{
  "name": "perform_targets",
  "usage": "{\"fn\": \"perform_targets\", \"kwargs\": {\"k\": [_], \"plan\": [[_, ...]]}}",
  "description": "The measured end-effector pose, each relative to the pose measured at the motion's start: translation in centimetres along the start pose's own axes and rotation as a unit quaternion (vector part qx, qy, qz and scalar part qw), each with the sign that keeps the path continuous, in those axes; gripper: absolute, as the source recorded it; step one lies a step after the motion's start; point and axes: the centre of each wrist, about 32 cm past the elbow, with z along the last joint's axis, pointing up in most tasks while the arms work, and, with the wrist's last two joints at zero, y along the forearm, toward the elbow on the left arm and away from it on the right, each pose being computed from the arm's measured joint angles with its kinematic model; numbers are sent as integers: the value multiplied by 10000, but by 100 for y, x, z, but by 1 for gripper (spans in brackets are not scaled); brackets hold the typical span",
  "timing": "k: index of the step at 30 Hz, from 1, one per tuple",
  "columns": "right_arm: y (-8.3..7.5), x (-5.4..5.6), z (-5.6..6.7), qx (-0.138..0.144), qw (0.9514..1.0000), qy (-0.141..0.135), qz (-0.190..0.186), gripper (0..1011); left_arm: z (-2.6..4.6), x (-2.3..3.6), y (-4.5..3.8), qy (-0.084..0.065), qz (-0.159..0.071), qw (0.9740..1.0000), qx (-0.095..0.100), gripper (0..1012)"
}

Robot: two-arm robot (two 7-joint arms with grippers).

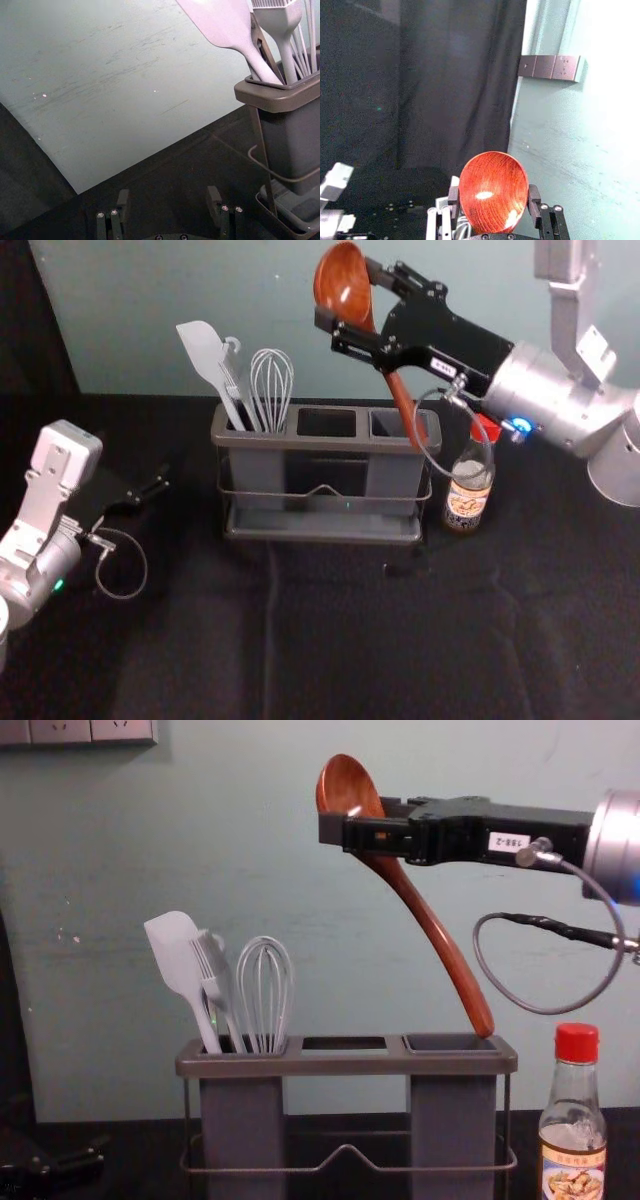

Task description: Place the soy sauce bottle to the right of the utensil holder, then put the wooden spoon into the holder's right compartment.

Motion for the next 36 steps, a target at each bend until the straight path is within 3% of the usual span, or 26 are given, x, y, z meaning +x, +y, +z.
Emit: {"fn": "perform_targets", "kwargs": {"k": [16, 36], "plan": [[198, 178, -134, -132, 9999, 37, -96, 828, 0, 0, 0, -1, 0, 10000, 0, 1005], [290, 232, -303, -252, 9995, 124, -121, 828, 0, 0, 0, 0, 0, 10000, 0, 1005]]}}
